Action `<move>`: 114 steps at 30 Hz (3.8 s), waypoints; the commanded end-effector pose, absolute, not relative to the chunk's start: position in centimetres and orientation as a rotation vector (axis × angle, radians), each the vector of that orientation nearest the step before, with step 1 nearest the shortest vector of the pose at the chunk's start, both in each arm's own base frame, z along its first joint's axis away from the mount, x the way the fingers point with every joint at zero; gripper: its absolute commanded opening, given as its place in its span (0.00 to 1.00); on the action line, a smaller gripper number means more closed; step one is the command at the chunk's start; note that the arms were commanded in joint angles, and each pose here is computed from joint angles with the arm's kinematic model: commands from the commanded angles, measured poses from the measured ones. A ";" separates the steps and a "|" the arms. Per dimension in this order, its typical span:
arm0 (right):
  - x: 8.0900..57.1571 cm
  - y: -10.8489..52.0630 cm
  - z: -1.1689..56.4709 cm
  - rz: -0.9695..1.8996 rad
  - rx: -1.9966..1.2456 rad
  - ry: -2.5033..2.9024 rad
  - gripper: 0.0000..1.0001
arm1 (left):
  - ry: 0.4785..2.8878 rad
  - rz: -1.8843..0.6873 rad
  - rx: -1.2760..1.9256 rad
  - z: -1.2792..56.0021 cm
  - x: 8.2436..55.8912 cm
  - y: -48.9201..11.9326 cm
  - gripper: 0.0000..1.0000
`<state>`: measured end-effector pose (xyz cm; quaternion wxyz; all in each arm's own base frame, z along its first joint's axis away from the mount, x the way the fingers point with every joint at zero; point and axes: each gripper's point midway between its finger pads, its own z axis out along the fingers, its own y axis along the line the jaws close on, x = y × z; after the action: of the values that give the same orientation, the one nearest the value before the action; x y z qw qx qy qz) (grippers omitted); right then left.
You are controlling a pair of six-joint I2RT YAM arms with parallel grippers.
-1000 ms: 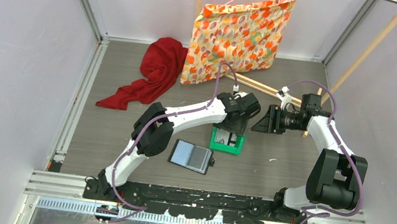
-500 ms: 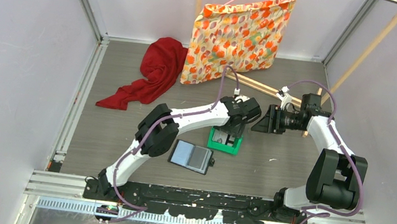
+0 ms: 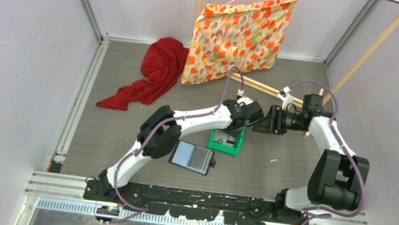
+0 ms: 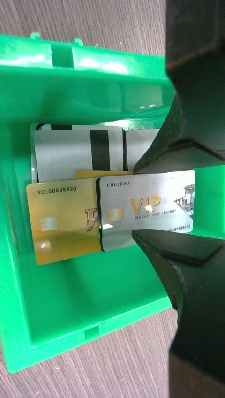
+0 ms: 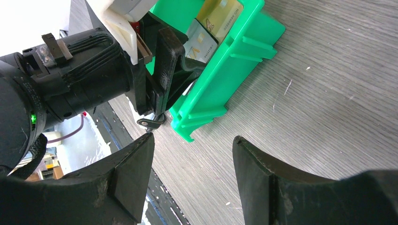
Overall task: Put the credit cards into the card holder
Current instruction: Pick up the credit card from the storage box, then place the credit card in the storage box.
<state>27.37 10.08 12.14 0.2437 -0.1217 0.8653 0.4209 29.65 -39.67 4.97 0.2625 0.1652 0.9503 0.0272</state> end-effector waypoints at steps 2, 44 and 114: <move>27.9 10.2 14.0 1.141 -0.369 2.288 0.67 | 2.520 0.191 0.505 5.5 30.6 -38.2 0.45; 27.9 10.2 14.0 1.144 -0.372 2.288 0.67 | 2.379 0.263 0.489 12.5 32.6 -35.4 0.25; 31.6 22.7 16.1 1.285 -0.373 2.453 0.84 | 2.154 -0.940 -0.165 18.5 35.8 -34.9 0.00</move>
<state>29.95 22.04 15.07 0.1477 -0.1374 0.8634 0.4625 34.44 -34.05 12.83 0.3213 -0.0594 0.8945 -0.3051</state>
